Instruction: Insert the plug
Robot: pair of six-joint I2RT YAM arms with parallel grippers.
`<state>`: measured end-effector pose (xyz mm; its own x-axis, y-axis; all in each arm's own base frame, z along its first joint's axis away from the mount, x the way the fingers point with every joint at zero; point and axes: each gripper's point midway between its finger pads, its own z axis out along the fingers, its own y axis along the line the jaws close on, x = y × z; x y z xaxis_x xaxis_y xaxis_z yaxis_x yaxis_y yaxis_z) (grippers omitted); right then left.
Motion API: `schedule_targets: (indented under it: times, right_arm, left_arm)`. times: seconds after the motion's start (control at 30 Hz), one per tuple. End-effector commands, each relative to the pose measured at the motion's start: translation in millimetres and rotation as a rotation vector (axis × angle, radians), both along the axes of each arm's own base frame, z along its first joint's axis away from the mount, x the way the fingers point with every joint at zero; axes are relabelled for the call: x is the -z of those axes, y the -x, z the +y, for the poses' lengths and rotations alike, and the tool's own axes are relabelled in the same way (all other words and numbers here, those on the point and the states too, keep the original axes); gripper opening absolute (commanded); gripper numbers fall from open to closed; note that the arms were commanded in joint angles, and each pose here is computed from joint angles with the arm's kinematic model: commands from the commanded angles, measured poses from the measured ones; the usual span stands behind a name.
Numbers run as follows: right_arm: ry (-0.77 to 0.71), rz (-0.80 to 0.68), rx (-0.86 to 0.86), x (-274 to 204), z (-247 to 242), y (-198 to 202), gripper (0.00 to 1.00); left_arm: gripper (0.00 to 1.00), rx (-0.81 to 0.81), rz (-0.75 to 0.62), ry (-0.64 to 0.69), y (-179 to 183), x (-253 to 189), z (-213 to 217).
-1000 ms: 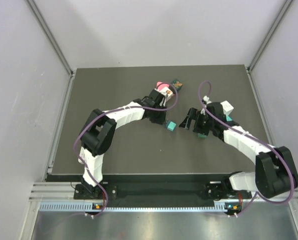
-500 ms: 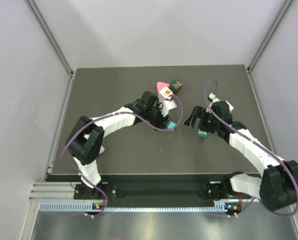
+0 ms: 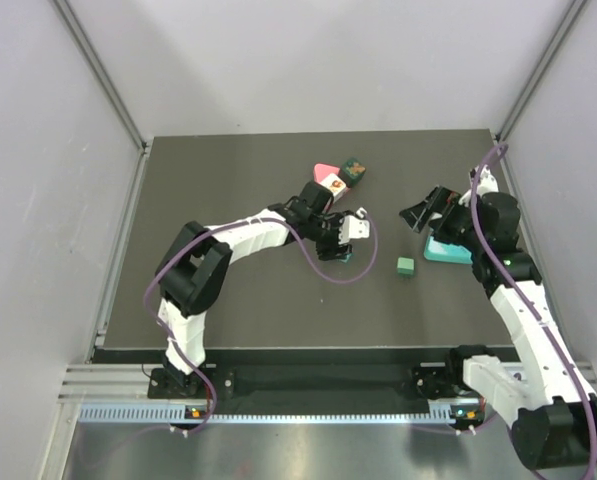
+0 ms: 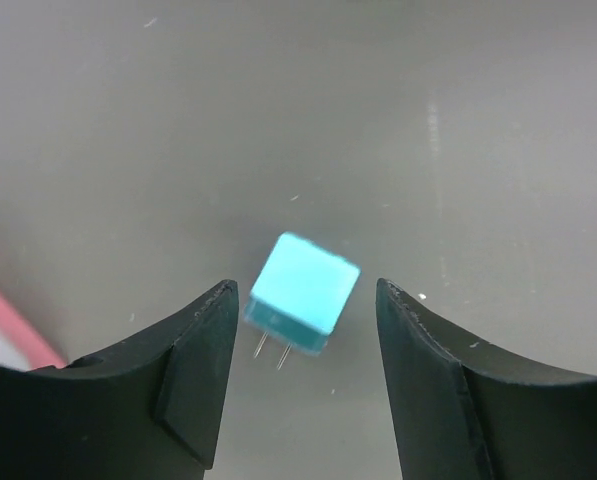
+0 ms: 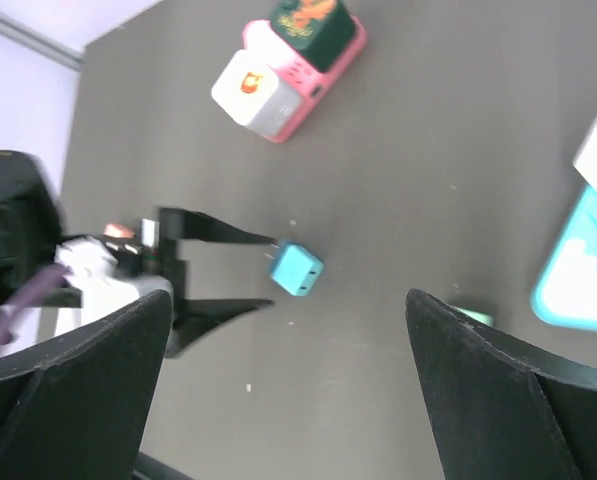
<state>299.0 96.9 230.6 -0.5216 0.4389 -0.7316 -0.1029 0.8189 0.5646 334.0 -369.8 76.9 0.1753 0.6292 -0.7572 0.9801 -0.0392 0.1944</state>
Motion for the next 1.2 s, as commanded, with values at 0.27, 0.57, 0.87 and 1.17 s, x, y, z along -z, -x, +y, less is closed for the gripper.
schedule_targets:
  times: [0.27,0.57,0.87,1.17]
  right_arm:
    - [-0.025,-0.047,-0.043,-20.1,1.9,1.5,1.0]
    - [-0.013,-0.066,-0.048,-22.7,0.9,2.2,1.0]
    - [0.011,-0.018,-0.065,9.0,0.7,3.4,1.0]
    - [-0.039,0.015,-0.312,45.2,40.1,10.2,0.79]
  left_arm:
    - [0.64,0.181,-0.026,-0.072,8.1,32.4,-3.4]
    - [0.63,0.168,-0.053,-0.08,-5.9,44.1,-9.9]
    - [0.16,0.179,0.006,-0.015,17.5,28.1,-5.1]
    - [0.0,0.122,0.281,0.281,50.3,-55.4,-10.8]
